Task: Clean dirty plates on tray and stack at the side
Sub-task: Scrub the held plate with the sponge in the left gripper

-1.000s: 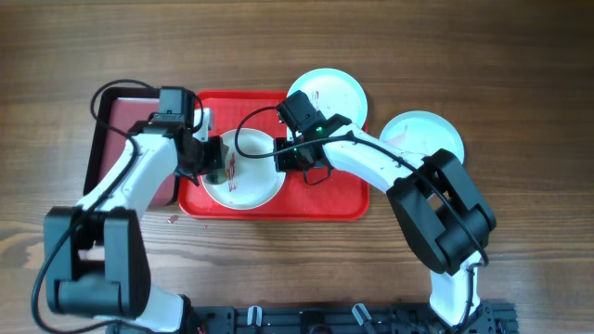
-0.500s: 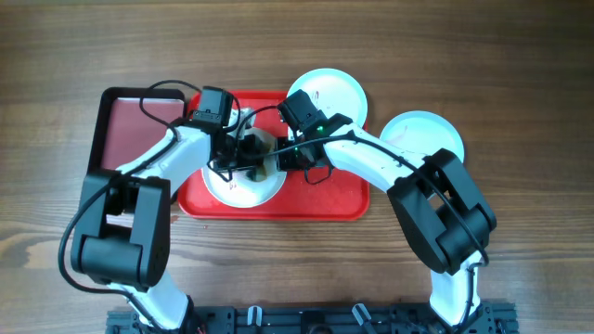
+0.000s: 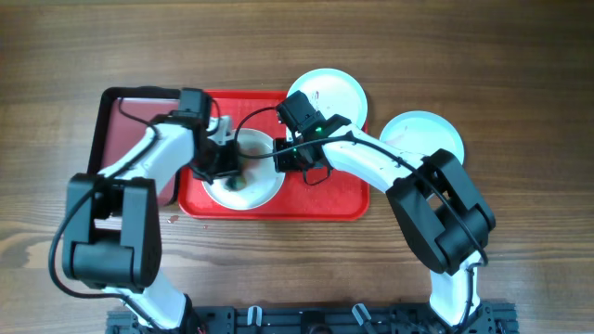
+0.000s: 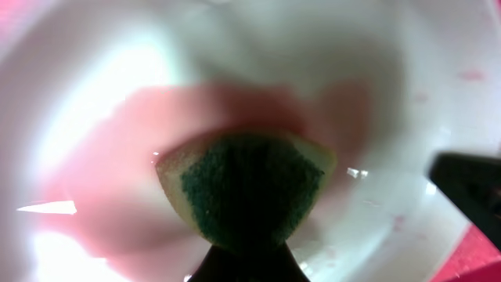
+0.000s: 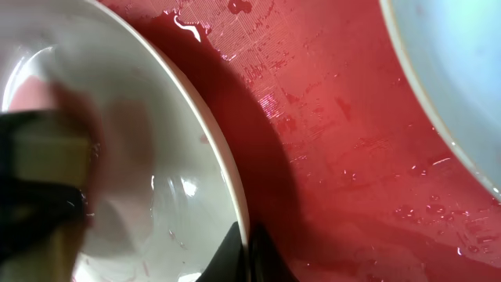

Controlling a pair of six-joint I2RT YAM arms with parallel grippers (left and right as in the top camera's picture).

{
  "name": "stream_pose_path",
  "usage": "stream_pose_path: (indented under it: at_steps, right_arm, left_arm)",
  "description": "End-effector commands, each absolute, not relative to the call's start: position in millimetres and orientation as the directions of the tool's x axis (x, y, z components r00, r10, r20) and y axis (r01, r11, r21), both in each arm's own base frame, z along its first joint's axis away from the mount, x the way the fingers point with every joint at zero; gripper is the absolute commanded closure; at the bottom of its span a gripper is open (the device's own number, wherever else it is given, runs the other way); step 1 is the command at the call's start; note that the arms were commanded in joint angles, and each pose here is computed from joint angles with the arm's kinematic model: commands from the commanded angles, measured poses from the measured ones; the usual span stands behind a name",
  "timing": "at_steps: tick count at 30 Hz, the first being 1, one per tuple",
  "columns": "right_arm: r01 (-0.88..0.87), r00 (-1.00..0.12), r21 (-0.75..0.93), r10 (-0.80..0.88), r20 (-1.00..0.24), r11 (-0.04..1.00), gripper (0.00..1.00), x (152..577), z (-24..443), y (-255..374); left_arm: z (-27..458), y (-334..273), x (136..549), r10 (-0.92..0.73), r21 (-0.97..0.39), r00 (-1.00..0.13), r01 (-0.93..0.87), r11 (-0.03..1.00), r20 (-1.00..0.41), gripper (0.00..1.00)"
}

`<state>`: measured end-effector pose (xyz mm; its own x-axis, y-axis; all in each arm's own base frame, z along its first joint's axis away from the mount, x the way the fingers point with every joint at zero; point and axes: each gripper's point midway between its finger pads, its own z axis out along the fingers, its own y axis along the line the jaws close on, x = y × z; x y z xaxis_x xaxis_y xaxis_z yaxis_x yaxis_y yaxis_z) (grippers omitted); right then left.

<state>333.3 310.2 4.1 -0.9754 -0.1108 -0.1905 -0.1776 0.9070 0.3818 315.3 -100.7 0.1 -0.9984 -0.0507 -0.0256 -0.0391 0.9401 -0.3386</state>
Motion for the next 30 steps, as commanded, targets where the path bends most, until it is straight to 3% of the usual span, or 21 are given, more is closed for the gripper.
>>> stream_pose_path:
  at_steps: [1, 5, 11, 14, 16, 20, 22, 25, 30]
  right_arm:
    - [-0.187, -0.976, 0.384, -0.127, -0.177, 0.904, 0.96, 331.2, -3.5, 312.5]
    - [-0.186, -0.977, 0.381, -0.128, -0.173, 0.906, 0.96, 330.2, -4.0, 311.7]
    - [-0.188, -0.976, 0.38, -0.13, -0.172, 0.906, 0.96, 329.8, -4.2, 311.4]
    - [-0.188, -0.976, 0.38, -0.13, -0.172, 0.906, 0.96, 329.8, -4.2, 311.4]
    - [-0.188, -0.976, 0.38, -0.13, -0.172, 0.906, 0.96, 329.9, -4.2, 311.4]
    - [-0.189, -0.976, 0.381, -0.13, -0.174, 0.905, 0.96, 330.3, -3.9, 311.8]
    - [-0.189, -0.976, 0.381, -0.13, -0.175, 0.905, 0.96, 330.4, -3.9, 311.8]
    - [-0.199, -0.974, 0.379, -0.14, -0.178, 0.904, 0.96, 330.2, -4.0, 311.7]
    - [-0.202, -0.973, 0.378, -0.143, -0.179, 0.903, 0.96, 330.2, -4.0, 311.7]
  left_arm:
    - [-32.7, -132.4, 265.6, 0.071, -0.369, -0.991, 0.024, 0.929, 0.113, 0.96]
    - [-35.2, -126.1, 264.1, 0.071, -0.328, -0.991, 0.029, 0.944, 0.117, 0.96]
    - [-44.2, -41.4, 267.5, -0.109, 0.007, -0.987, -0.109, 0.994, 0.121, 0.96]
    - [-40.6, -2.9, 280.8, -0.235, 0.229, -0.972, -0.228, 0.946, 0.004, 0.96]
    - [-39.5, 2.3, 287.1, -0.27, 0.252, -0.962, -0.272, 0.929, -0.04, 0.96]
    - [-40.1, -2.4, 313.5, -0.371, 0.185, -0.915, -0.397, 0.899, -0.16, 0.96]
    - [-41.1, -57.5, 340.4, -0.393, -0.14, -0.911, -0.376, 0.916, -0.128, 0.96]
    - [-29.8, -108.1, 341.5, -0.302, -0.388, -0.952, -0.26, 0.884, -0.051, 0.96]
    - [-33.1, -119.1, 285.5, -0.004, -0.366, -0.998, -0.028, 0.93, 0.066, 0.96]
